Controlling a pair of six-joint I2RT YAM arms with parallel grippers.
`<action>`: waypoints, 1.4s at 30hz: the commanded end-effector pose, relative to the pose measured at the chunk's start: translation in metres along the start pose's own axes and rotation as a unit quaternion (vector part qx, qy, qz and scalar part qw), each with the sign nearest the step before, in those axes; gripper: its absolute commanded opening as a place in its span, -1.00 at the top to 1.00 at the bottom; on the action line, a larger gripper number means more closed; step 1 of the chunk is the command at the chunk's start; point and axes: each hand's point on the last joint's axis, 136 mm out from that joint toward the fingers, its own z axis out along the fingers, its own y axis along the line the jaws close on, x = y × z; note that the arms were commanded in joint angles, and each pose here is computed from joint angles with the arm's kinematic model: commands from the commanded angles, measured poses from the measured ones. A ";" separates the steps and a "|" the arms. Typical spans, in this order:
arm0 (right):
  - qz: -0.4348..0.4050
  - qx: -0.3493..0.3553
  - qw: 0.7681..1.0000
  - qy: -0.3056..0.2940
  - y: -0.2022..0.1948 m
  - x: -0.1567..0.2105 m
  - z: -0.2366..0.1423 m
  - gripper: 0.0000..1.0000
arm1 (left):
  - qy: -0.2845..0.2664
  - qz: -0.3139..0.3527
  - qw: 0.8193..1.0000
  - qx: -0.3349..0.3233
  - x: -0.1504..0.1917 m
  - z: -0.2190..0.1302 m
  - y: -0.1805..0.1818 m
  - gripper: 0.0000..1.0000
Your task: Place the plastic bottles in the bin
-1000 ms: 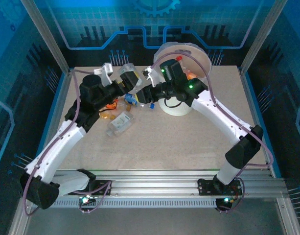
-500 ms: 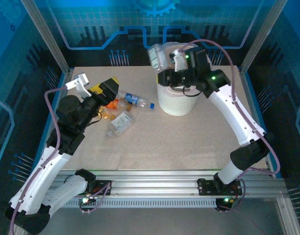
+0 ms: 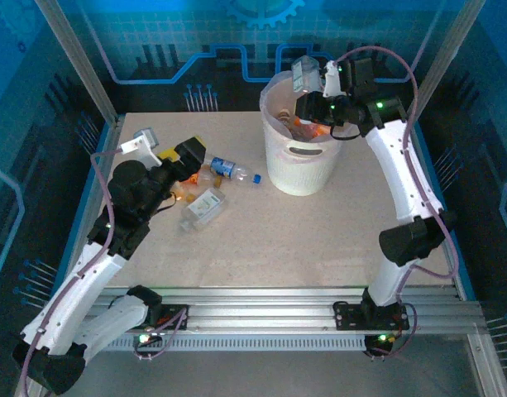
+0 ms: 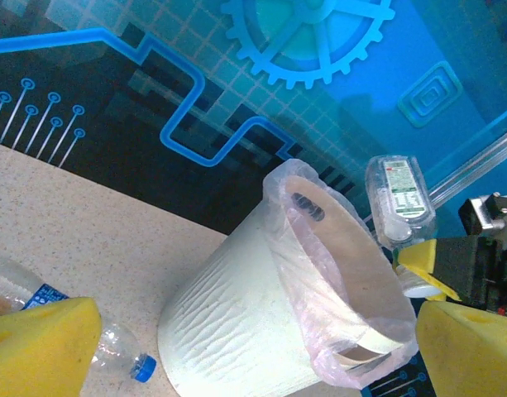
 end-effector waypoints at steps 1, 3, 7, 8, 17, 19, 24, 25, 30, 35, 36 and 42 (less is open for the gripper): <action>0.001 0.029 0.999 0.032 -0.015 0.007 0.003 0.61 | -0.007 0.010 1.000 -0.020 0.002 0.002 0.010 -0.98; 0.002 0.043 0.998 0.044 -0.023 0.009 0.012 0.60 | -0.006 0.010 1.000 -0.027 0.003 0.003 0.013 -0.98; 0.008 0.055 0.996 0.065 -0.035 0.011 0.027 0.57 | -0.002 0.011 0.999 -0.036 0.006 0.005 0.017 -0.98; 0.009 0.058 0.996 0.069 -0.038 0.012 0.031 0.56 | 0.000 0.012 0.999 -0.039 0.008 0.005 0.019 -0.98; 0.015 0.100 0.991 0.085 -0.065 0.011 0.053 0.52 | 0.007 0.010 0.998 -0.057 0.014 0.009 0.029 -0.98; 0.017 0.109 0.990 0.088 -0.072 0.011 0.057 0.52 | 0.011 0.010 0.998 -0.062 0.016 0.010 0.031 -0.98; 0.024 0.127 0.986 0.105 -0.089 0.015 0.069 0.47 | 0.014 0.004 0.997 -0.073 0.019 0.011 0.038 -0.98; 0.024 0.132 0.985 0.108 -0.092 0.017 0.072 0.46 | 0.016 0.004 0.997 -0.077 0.020 0.011 0.040 -0.98; 0.022 0.145 0.981 0.126 -0.103 0.025 0.083 0.37 | 0.016 0.000 0.996 -0.087 0.021 0.012 0.046 -0.98; 0.021 0.155 0.978 0.140 -0.111 0.032 0.091 0.30 | 0.020 -0.003 0.995 -0.095 0.024 0.013 0.051 -0.98; 0.021 0.158 0.977 0.142 -0.113 0.034 0.092 0.26 | 0.022 -0.003 0.995 -0.097 0.025 0.014 0.052 -0.98; 0.013 0.158 0.975 0.152 -0.112 0.039 0.093 -0.19 | 0.035 0.000 0.993 -0.112 0.032 0.015 0.060 -0.98</action>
